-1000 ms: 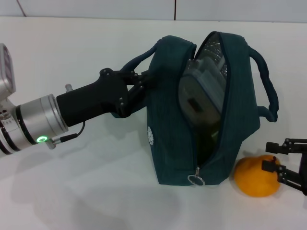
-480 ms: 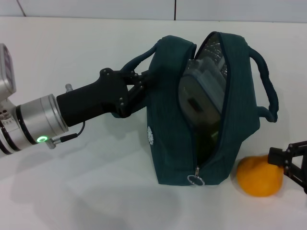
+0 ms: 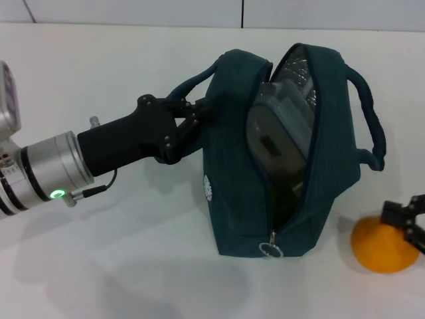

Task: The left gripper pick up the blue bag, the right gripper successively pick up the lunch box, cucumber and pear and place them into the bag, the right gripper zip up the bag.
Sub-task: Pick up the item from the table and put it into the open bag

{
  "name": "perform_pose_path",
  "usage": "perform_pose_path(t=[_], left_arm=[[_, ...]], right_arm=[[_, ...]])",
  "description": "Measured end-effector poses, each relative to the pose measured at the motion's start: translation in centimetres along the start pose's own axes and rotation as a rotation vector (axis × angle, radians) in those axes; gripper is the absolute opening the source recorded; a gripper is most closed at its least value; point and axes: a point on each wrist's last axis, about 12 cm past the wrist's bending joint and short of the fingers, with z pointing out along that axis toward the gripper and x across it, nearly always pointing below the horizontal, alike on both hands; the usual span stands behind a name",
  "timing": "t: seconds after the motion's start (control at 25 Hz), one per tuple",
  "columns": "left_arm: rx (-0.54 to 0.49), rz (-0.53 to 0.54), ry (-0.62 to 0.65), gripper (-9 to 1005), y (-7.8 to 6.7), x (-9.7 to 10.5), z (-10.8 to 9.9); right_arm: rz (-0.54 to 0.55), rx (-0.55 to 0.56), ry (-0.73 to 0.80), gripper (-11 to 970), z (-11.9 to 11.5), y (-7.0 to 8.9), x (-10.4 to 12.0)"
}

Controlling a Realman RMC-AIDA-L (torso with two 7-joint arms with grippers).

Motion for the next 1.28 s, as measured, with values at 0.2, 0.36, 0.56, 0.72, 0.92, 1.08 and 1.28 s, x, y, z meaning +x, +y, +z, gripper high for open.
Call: perform_pose_path(t=[0.2, 0.36, 0.56, 0.72, 0.92, 1.08, 1.28], left_arm=[[0.0, 0.023, -0.03, 41, -0.2, -0.1, -0.3], [0.0, 0.032, -0.032, 41, -0.4, 0.1, -0.3], [0.006, 0.044, -0.034, 41, -0.5, 0.2, -0.1], [0.015, 0.047, -0.039, 40, -0.6, 0.2, 0.0], [0.041, 0.05, -0.056, 40, -0.8, -0.1, 0.0], [0.045, 0.05, -0.058, 40, -0.9, -0.1, 0.0], [0.044, 0.055, -0.057, 40, -0.8, -0.1, 0.2]], right_arm=[[-0.059, 0.004, -0.157, 45, -1.4, 0.6, -1.6], [-0.086, 0.025, -0.276, 51, -1.4, 0.6, -2.8], [-0.128, 0.051, -0.496, 59, 0.1, -0.8, -5.2], [-0.116, 0.038, -0.607, 65, 2.9, -2.8, -7.1], [-0.021, -0.001, -0.586, 72, 7.6, -6.0, -9.4], [-0.011, -0.081, -0.537, 79, 10.7, -7.0, -11.0], [-0.003, -0.166, -0.476, 86, 13.4, -7.2, -12.3]])
